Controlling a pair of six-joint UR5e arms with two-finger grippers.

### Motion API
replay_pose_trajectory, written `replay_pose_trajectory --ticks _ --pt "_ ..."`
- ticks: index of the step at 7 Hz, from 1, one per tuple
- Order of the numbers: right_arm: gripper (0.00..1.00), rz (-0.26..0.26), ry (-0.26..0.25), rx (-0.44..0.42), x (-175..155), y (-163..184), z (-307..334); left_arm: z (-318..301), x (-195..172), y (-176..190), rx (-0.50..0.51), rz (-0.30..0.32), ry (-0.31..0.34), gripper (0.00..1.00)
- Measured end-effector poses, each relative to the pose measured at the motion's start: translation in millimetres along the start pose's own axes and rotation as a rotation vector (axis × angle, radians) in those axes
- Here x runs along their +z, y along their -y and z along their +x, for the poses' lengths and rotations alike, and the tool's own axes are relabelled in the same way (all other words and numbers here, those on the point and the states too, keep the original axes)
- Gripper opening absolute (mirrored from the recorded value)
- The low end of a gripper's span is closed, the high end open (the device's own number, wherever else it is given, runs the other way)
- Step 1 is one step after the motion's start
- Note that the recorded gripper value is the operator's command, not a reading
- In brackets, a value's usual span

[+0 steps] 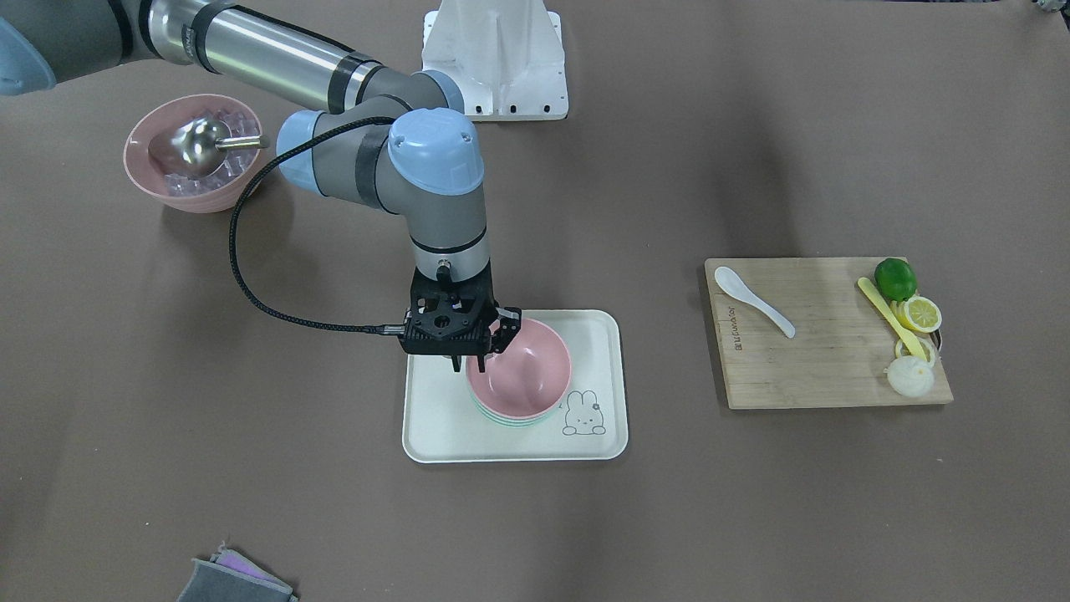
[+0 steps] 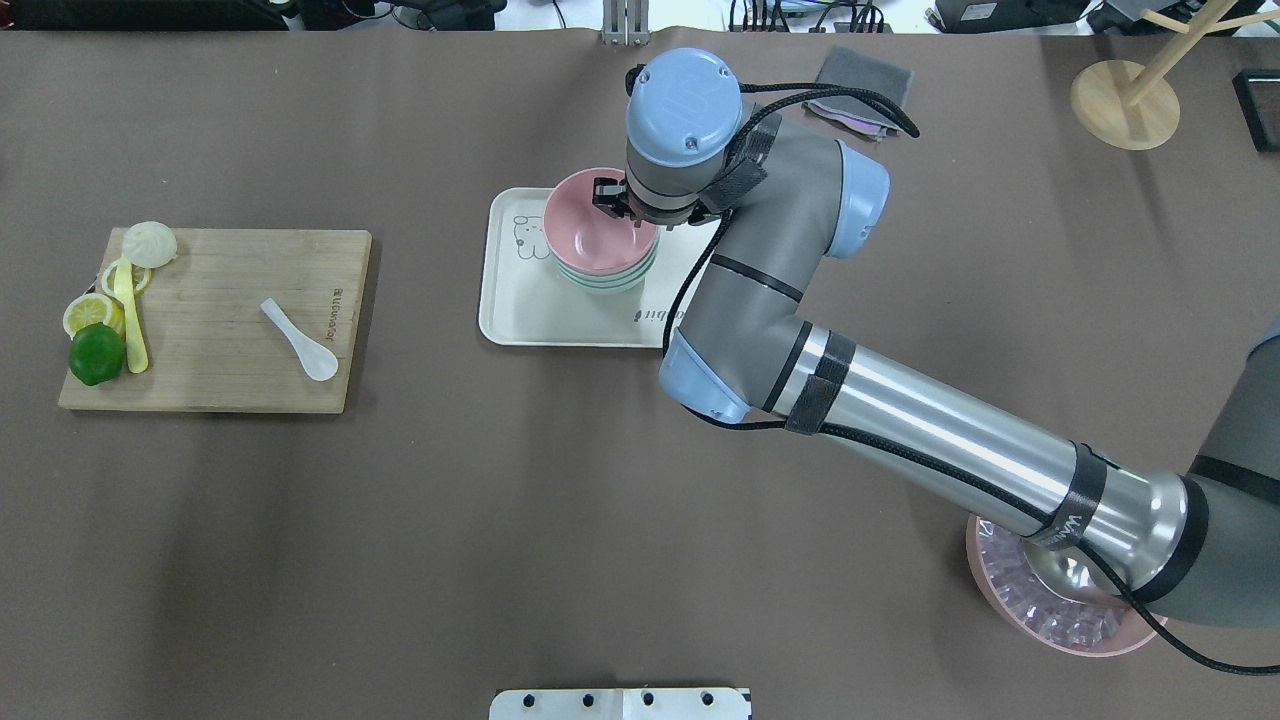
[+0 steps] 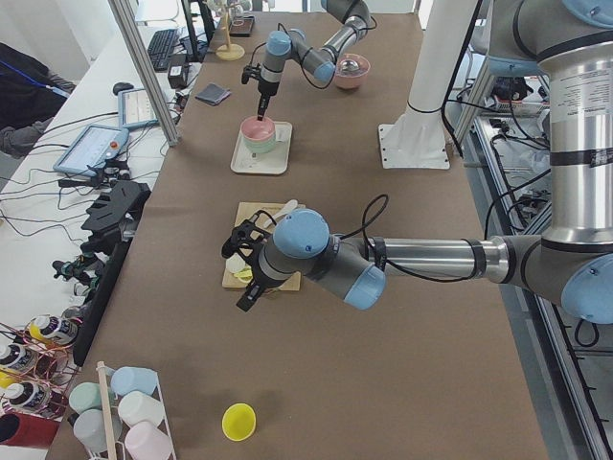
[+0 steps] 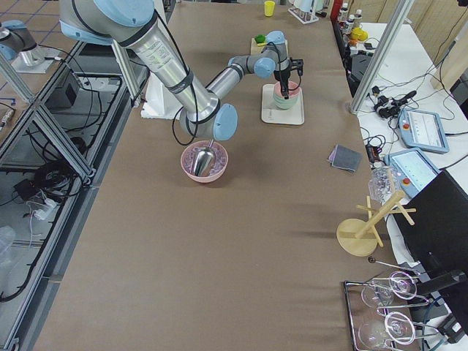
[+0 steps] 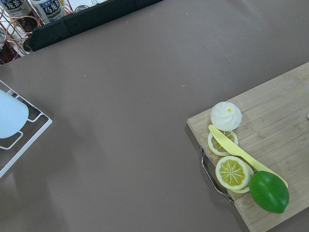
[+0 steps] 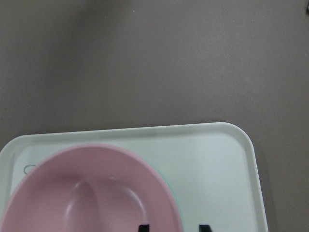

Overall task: Stack pink bowl on green and place spoon
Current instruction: 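Lower the pink bowl into the green bowl and open the right gripper, then withdraw the right arm from the tray while the left arm reaches toward the board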

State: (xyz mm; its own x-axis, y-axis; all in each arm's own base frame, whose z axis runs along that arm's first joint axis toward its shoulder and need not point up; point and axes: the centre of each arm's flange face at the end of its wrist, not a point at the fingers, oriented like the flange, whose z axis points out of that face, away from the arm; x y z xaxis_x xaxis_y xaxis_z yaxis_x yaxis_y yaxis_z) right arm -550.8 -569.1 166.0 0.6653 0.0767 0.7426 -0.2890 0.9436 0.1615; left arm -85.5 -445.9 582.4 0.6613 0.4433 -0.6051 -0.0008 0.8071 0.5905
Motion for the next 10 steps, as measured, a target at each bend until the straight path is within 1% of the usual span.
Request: replay_pose_trajectory --ticks 1,2,3,4,5,6,7,8,10 --pt "1.00 0.004 0.007 0.004 -6 9 3 0 0 2 -0.015 0.001 0.000 0.98" --pt "1.00 -0.014 0.024 0.014 -17 27 13 2 0 6 -0.069 0.002 -0.002 0.98" --pt "1.00 -0.058 0.047 0.019 -28 51 32 9 2 11 -0.157 0.003 -0.007 0.98" --pt "1.00 -0.082 0.061 -0.002 -36 68 59 22 7 20 -0.270 -0.003 -0.018 0.98" --pt "1.00 -0.083 0.068 -0.046 -44 79 93 43 15 33 -0.409 -0.012 -0.024 0.98" --pt "1.00 -0.081 0.072 -0.080 -54 91 130 68 28 49 -0.535 -0.018 -0.007 0.98" --pt "1.00 -0.085 0.068 -0.116 -62 106 177 95 47 64 -0.623 -0.018 0.028 0.98" --pt "1.00 -0.092 0.054 -0.156 -66 121 234 124 70 79 -0.682 -0.012 0.062 0.98" --pt "1.00 -0.090 0.003 -0.178 -81 151 358 186 121 101 -0.759 0.002 0.105 0.98"
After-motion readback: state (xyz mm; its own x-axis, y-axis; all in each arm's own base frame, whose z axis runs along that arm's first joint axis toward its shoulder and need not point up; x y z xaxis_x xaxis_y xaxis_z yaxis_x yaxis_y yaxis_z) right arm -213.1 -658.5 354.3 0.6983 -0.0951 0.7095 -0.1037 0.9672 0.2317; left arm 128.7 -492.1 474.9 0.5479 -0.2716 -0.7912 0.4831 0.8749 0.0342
